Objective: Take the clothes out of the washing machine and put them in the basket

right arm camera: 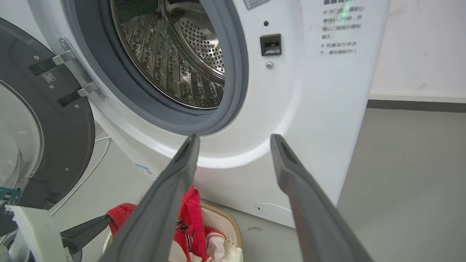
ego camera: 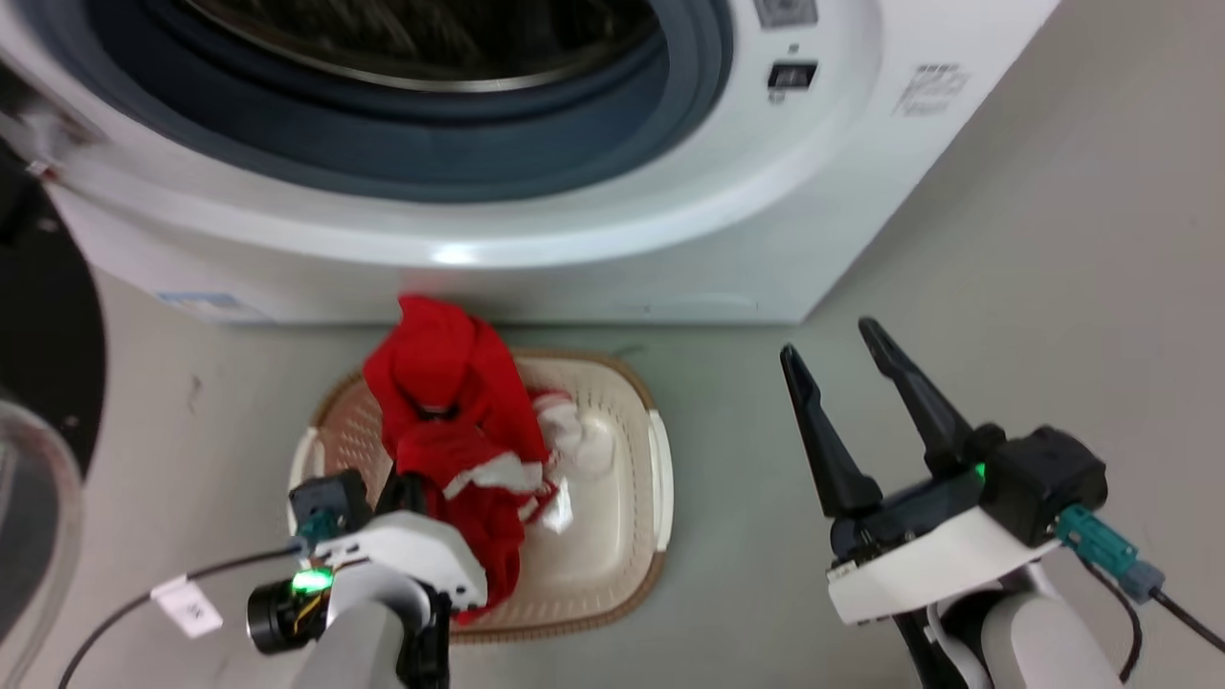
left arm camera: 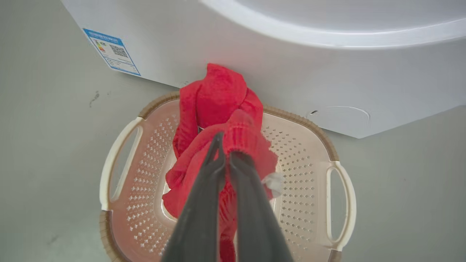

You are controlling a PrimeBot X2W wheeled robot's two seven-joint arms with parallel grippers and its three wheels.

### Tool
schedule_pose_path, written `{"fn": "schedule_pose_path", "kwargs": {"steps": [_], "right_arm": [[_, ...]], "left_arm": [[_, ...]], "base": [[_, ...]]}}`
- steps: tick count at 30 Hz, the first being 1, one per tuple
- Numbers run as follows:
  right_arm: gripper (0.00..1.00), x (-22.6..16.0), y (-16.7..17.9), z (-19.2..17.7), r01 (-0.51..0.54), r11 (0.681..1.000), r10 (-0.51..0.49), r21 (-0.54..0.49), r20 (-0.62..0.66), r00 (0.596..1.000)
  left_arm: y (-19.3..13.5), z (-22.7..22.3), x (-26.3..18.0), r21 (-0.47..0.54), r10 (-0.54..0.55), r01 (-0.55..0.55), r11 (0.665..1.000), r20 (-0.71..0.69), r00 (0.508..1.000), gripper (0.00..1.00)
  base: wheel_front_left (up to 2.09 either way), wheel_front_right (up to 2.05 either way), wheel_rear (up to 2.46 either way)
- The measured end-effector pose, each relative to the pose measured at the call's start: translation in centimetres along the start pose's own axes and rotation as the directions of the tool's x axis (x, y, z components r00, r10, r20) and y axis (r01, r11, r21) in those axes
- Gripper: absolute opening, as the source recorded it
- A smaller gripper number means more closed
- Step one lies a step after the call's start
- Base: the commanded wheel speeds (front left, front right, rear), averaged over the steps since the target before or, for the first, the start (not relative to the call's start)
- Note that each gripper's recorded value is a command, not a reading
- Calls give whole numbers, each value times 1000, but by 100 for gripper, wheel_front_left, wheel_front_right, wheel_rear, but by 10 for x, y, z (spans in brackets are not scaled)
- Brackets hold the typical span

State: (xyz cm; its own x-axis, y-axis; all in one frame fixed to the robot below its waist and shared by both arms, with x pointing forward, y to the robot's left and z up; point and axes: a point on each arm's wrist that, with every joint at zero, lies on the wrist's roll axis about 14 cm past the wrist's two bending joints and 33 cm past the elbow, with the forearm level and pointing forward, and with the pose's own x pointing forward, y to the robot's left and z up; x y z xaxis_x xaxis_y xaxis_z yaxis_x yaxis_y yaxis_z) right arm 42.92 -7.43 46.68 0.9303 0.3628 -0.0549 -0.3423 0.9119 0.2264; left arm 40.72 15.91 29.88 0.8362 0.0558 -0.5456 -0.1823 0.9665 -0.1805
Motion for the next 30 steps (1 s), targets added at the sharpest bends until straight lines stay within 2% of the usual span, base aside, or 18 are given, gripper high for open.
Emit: {"fn": "schedule_pose_path", "kwargs": {"steps": [8, 18, 20, 21, 22, 30], "right_arm": [[100, 22, -29, -51, 45, 999, -43, 23, -94, 995], [100, 18, -55, -103, 110, 993, -100, 38, -198, 975], [100, 17, -60, -100, 121, 992, -114, 31, -188, 976], [100, 16, -61, -96, 124, 992, -118, 27, -179, 977], [100, 16, -61, -93, 127, 992, -121, 25, -171, 978], [100, 0, -53, -50, 130, 992, -130, -3, -85, 988]], "left_arm": [[-2, -57, 53, 65, 28, -16, 998, -187, 982, 0], [6, -133, 65, 82, 63, -33, 996, -392, 918, 0], [4, -130, 66, 74, 62, -36, 997, -386, 920, 39], [3, -127, 66, 69, 61, -38, 997, -377, 924, 83], [3, -122, 66, 65, 61, -40, 997, -366, 929, 100], [4, -73, 36, -29, 17, -25, 999, -239, 971, 100]], "base": [[0, 0, 0], [0, 0, 0], [0, 0, 0], [0, 0, 0], [0, 0, 0], [0, 0, 0]]}}
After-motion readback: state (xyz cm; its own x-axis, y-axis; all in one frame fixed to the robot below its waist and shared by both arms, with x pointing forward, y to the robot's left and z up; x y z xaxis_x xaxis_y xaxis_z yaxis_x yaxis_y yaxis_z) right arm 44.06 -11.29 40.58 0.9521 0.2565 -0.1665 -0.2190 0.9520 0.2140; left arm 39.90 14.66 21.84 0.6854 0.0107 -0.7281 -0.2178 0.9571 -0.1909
